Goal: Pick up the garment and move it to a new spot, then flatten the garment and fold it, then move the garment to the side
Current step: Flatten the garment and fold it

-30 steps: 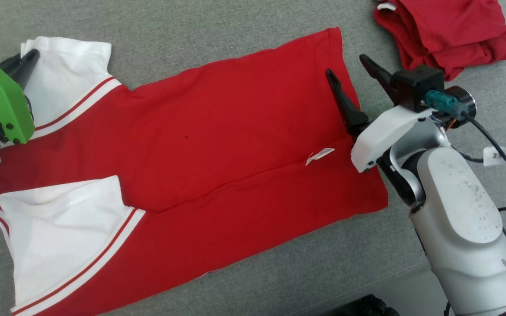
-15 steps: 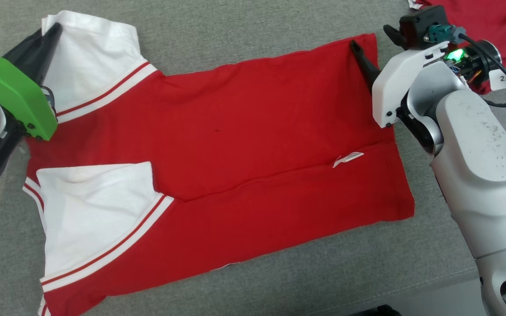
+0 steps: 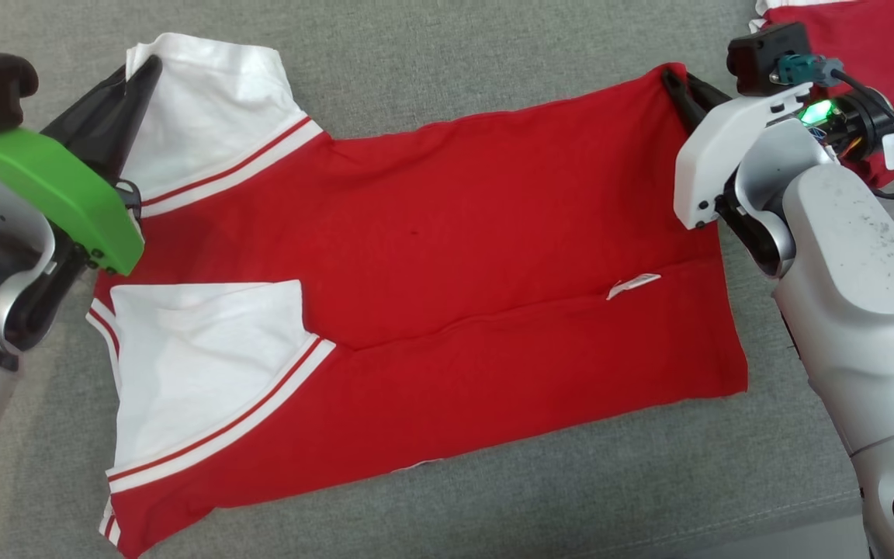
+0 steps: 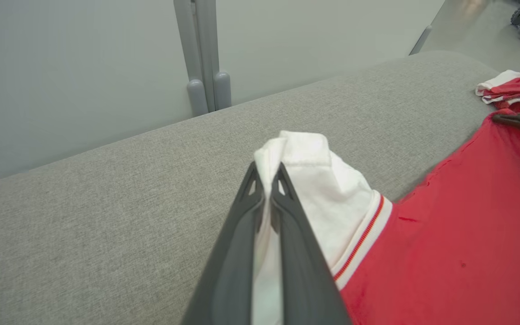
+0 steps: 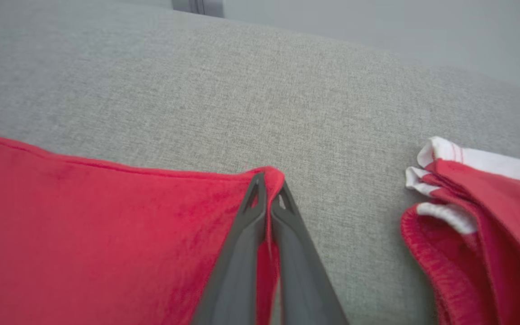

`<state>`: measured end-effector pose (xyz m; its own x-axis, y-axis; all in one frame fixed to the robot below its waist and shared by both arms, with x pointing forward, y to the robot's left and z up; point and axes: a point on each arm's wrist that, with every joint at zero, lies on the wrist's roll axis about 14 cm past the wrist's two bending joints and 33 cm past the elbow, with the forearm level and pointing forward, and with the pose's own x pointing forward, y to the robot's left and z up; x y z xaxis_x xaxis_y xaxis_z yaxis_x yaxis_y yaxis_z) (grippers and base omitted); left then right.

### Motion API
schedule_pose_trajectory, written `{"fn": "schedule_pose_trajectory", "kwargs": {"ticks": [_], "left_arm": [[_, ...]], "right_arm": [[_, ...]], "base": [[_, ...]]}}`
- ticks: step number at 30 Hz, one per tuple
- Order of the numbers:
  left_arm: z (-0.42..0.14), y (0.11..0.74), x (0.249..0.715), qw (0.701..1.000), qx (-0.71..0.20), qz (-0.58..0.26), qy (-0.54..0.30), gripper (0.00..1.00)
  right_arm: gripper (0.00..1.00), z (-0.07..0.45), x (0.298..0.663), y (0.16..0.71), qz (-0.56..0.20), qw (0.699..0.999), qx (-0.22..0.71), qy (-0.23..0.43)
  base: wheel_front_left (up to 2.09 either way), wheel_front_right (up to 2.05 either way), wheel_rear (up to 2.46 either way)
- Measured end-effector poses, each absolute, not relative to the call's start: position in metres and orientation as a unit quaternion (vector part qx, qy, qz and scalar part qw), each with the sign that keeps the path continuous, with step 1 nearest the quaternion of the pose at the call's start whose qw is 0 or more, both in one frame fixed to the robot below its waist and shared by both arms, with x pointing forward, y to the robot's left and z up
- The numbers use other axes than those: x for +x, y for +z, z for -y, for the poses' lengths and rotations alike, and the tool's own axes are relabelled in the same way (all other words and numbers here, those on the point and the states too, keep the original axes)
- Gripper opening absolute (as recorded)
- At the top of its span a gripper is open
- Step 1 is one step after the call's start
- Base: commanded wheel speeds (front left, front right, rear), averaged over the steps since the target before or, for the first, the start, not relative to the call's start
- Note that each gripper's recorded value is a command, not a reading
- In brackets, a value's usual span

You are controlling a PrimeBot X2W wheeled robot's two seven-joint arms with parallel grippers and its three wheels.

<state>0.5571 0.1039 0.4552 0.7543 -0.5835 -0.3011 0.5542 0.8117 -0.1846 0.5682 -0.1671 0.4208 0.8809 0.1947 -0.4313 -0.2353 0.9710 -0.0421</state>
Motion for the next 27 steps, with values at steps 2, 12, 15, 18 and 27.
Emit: {"fn": "schedule_pose_trajectory", "kwargs": {"ticks": [2, 12, 15, 18, 27], "left_arm": [[-0.104, 0.46, 0.552, 0.937, -0.048, -0.167, -0.305, 0.0], [-0.116, 0.468, 0.488, 0.941, -0.091, -0.157, -0.286, 0.0], [-0.12, 0.47, 0.461, 0.943, -0.109, -0.157, -0.273, 0.0], [-0.123, 0.469, 0.436, 0.943, -0.127, -0.163, -0.26, 0.0], [-0.129, 0.457, 0.383, 0.942, -0.182, -0.178, -0.217, 0.0]], "right_arm": [[0.0, 0.165, 0.569, 0.43, -0.196, 0.973, -0.041, 0.112], [0.0, 0.16, 0.521, 0.448, -0.14, 0.983, -0.001, 0.118], [0.0, 0.162, 0.5, 0.454, -0.129, 0.985, 0.009, 0.115], [0.0, 0.162, 0.483, 0.461, -0.118, 0.986, 0.014, 0.114], [0.0, 0.159, 0.443, 0.472, -0.111, 0.988, 0.03, 0.104]], "base": [[0.0, 0.0, 0.0], [0.0, 0.0, 0.0], [0.0, 0.0, 0.0], [0.0, 0.0, 0.0], [0.0, 0.0, 0.0]]}}
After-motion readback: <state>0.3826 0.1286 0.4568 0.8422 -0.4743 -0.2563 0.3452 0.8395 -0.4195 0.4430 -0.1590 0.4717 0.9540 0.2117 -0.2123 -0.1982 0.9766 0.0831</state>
